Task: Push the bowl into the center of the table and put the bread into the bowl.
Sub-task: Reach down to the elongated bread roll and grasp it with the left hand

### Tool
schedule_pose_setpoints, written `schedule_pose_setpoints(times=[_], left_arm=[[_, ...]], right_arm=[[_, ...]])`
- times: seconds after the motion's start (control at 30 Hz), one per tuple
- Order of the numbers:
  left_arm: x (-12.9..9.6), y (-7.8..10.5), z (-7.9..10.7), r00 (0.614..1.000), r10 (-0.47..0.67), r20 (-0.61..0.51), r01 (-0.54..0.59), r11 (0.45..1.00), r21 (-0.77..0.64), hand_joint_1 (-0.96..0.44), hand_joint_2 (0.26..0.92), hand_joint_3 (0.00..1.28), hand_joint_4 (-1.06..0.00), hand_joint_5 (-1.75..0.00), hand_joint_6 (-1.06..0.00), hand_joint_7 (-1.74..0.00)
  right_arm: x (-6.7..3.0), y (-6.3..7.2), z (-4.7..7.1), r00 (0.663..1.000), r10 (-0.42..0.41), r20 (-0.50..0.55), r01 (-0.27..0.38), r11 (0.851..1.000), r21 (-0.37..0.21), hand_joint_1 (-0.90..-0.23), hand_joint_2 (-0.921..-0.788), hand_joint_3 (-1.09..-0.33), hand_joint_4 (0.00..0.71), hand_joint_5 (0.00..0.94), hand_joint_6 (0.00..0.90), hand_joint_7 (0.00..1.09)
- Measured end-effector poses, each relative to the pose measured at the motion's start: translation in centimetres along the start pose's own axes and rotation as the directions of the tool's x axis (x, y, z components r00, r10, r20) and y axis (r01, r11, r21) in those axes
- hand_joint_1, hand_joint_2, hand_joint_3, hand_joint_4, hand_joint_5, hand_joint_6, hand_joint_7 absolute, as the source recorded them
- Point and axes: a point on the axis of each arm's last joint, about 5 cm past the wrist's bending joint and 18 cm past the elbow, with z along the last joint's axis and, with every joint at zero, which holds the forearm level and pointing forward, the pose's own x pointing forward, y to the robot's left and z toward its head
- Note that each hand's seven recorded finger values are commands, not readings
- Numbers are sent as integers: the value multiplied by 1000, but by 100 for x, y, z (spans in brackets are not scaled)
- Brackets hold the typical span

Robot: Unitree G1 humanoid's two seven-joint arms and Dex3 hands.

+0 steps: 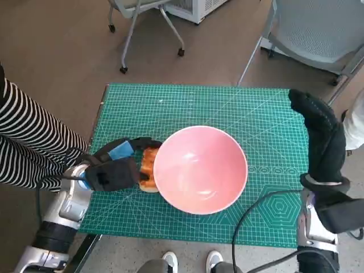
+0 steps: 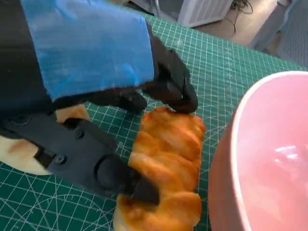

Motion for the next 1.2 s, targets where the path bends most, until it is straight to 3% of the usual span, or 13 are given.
schedule_pose_setpoints(times=[0.33, 1.2], left_arm=[[36, 4, -37, 999, 6, 34, -6, 1000, 5, 2, 912, 21, -805, -1040, -649, -1145], [43, 13, -119, 996, 26, 81, -27, 1000, 7, 3, 912, 16, -822, -994, -644, -1174]], right_arm=[[-16, -2, -12, 1000, -2, -3, 2, 1000, -1, -692, -921, -797, 153, 0, 82, 468], [-57, 1, -45, 1000, -7, -14, 7, 1000, 6, -697, -921, -796, 153, 0, 86, 460]])
